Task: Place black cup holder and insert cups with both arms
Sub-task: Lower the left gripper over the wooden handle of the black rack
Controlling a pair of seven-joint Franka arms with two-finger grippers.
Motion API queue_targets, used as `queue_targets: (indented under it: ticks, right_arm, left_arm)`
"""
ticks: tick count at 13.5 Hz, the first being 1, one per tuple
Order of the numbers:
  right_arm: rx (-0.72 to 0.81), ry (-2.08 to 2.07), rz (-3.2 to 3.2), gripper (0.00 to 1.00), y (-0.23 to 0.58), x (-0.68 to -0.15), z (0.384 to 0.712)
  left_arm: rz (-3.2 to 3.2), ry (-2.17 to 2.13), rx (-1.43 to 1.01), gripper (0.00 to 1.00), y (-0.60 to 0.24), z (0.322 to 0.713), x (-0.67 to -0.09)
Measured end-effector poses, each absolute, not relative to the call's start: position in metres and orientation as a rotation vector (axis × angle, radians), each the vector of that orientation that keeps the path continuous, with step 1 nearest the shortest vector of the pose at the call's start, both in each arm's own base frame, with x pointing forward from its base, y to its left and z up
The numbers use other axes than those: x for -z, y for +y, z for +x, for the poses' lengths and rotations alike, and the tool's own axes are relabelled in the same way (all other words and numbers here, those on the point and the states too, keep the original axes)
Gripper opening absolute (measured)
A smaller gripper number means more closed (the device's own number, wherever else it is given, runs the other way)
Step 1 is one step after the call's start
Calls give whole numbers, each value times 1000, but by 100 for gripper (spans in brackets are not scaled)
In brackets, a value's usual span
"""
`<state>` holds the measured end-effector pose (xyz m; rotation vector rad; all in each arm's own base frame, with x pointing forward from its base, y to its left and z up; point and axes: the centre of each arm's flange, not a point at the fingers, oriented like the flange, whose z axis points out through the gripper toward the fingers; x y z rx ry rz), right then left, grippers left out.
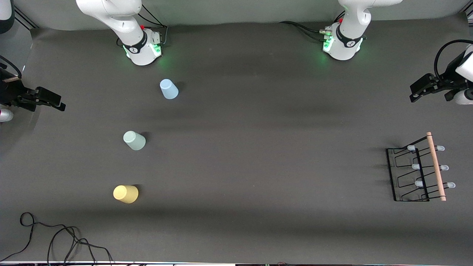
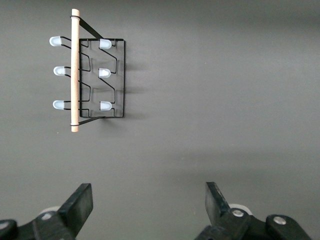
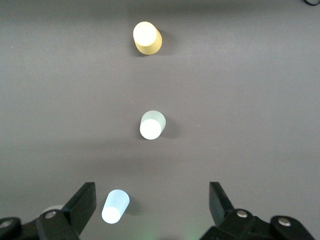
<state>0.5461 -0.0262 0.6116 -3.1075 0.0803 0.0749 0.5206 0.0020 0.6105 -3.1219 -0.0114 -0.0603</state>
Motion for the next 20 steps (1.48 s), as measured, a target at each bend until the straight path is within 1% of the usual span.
queue_targets:
  ticks: [13,16,20]
  right_arm:
    - [-74,79,-3108,100,-26,-612,546]
    - [-74,78,-3108,100,-25,-612,546]
    - [-74,69,-3108,100,-22,-612,546]
  left_arm:
    - [-3122,-15,61,100,3,524,-608]
    - [-3120,-68,46,100,22,543,-601]
    - [-3114,-90,-17,100,93,587,-565]
